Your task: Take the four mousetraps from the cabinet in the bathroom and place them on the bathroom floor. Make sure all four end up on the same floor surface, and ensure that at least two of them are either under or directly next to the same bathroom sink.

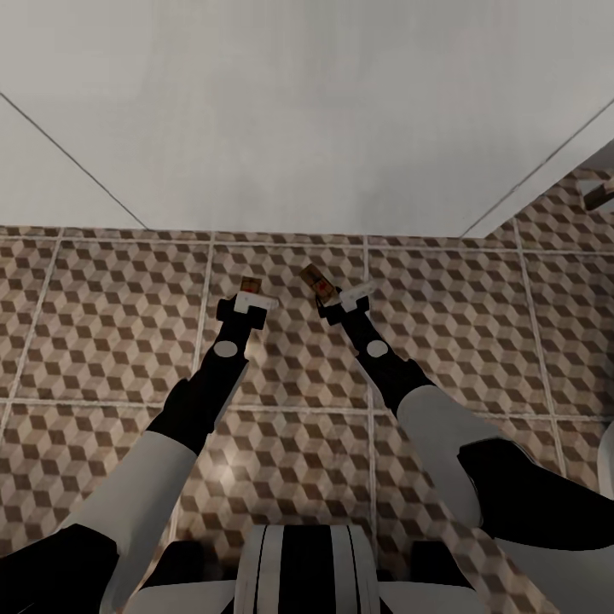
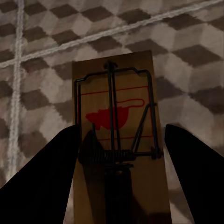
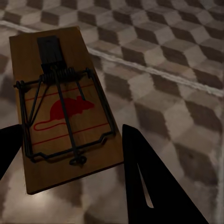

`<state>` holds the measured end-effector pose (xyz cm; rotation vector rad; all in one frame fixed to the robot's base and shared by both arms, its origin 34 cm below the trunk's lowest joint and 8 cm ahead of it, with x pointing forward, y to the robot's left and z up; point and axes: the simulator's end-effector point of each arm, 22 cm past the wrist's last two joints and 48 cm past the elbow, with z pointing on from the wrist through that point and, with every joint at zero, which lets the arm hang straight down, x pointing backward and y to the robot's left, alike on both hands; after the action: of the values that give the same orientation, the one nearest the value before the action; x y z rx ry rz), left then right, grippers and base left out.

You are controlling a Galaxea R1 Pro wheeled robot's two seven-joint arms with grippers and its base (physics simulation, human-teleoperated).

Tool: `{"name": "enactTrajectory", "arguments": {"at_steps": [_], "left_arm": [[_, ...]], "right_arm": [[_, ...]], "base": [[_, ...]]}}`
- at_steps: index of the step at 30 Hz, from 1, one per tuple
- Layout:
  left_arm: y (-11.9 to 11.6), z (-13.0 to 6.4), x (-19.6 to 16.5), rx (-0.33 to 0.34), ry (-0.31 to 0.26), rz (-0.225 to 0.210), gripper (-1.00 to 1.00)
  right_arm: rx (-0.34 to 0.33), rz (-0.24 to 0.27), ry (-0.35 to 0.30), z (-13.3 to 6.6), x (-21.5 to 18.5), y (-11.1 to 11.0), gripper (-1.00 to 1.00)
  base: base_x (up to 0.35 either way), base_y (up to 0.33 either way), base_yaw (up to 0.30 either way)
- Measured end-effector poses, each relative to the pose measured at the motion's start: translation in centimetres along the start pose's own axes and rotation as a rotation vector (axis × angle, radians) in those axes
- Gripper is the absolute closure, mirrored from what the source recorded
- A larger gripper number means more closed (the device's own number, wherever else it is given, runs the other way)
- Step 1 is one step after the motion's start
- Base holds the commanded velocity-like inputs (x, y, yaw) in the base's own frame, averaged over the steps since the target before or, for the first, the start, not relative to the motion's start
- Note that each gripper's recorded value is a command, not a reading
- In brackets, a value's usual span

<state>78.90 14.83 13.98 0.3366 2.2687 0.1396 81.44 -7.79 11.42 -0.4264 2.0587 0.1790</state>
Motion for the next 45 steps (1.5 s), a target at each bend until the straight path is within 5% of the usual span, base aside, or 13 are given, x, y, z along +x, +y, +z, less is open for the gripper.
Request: {"name": "enactTrajectory", "arguments": {"at_steps": [45], "left_arm": [[0.08,-0.11,-0.25,-0.003,-0.007,-0.002,1.00]], "right_arm": [[-0.002,0.001,0.014,-0.12,0.62,0.12,1.00]], "base": [[0.068,0.000,0.000]]}}
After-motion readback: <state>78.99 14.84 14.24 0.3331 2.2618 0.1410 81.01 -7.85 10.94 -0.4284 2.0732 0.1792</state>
